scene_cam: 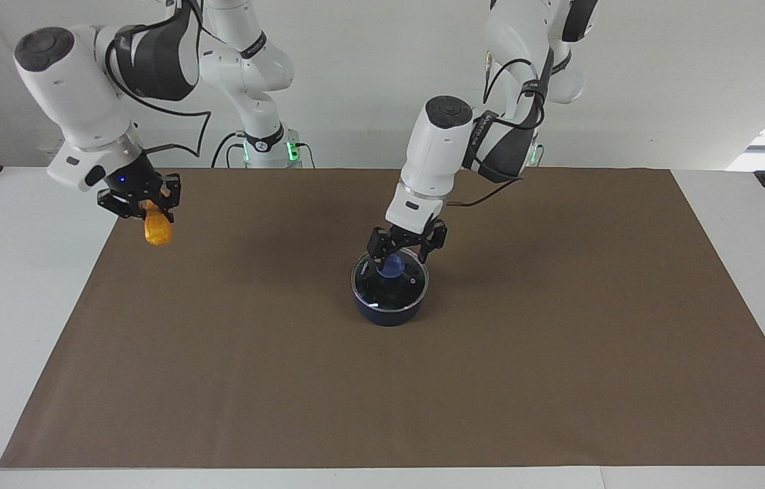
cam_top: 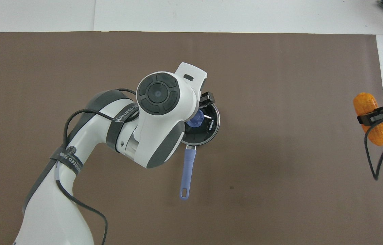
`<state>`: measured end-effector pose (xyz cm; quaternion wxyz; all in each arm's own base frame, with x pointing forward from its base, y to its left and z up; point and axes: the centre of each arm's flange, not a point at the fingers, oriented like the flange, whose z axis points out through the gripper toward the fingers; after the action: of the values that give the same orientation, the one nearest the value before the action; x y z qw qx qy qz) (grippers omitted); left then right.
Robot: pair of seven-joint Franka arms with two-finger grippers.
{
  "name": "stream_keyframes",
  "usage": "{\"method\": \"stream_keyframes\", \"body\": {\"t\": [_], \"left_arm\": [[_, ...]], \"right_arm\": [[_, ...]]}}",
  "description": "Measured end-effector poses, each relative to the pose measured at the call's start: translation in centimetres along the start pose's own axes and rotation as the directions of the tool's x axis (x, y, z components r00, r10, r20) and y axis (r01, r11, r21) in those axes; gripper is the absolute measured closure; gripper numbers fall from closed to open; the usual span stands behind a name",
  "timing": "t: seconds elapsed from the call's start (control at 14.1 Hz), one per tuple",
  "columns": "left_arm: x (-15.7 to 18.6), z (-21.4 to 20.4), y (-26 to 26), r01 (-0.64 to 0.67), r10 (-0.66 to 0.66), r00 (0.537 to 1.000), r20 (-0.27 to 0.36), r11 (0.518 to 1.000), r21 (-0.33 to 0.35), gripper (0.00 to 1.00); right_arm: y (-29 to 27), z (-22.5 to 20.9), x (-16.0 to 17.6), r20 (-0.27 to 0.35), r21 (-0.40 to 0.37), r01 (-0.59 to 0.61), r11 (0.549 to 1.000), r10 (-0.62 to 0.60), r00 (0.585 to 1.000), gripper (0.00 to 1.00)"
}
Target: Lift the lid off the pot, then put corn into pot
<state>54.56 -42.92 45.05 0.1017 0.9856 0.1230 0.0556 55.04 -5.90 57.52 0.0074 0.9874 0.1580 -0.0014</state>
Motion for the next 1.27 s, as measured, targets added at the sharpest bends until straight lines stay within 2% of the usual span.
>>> {"method": "stream_keyframes", "body": {"t": [0.14, 0.35, 0.64, 0.92, 1.06, 1.2, 1.27], "left_arm": [[-0.7, 1.0, 0.5, -0.012, 0.012, 1.0, 0.01, 1.0, 0.01, 0.0], [-1.7, 2.3, 0.7, -0.052, 0.052, 0.999, 0.001, 0.997, 0.049, 0.0], [-3.2, 4.9, 1.3, -0.105, 0.106, 0.994, 0.0, 0.989, 0.104, 0.0], [-2.9, 5.0, 1.2, -0.111, 0.113, 0.994, -0.009, 0.987, 0.115, 0.0], [-2.9, 4.9, 1.2, -0.111, 0.113, 0.994, -0.01, 0.987, 0.116, 0.05], [-2.9, 4.9, 1.2, -0.117, 0.12, 0.993, -0.016, 0.986, 0.122, 0.22], [-2.9, 4.9, 1.2, -0.12, 0.123, 0.992, -0.019, 0.985, 0.125, 0.22]], "right_arm": [[-0.6, -2.0, -0.7, -0.008, 0.004, -0.042, 0.999, 0.042, 0.999, 0.65], [-4.3, -2.2, 0.5, 0.001, 0.004, -0.11, 0.994, 0.11, 0.994, 0.65], [-7.1, -2.2, 1.5, 0.003, 0.001, -0.124, 0.992, 0.124, 0.992, 0.65], [-6.9, -2.0, 1.4, 0.006, 0.002, -0.128, 0.992, 0.128, 0.992, 0.65], [-6.9, -2.0, 1.4, 0.006, 0.002, -0.128, 0.992, 0.128, 0.992, 0.65], [-6.9, -2.0, 1.4, 0.006, 0.002, -0.128, 0.992, 0.128, 0.992, 0.65], [-6.9, -2.0, 1.4, 0.006, 0.002, -0.128, 0.992, 0.128, 0.992, 0.65]]}}
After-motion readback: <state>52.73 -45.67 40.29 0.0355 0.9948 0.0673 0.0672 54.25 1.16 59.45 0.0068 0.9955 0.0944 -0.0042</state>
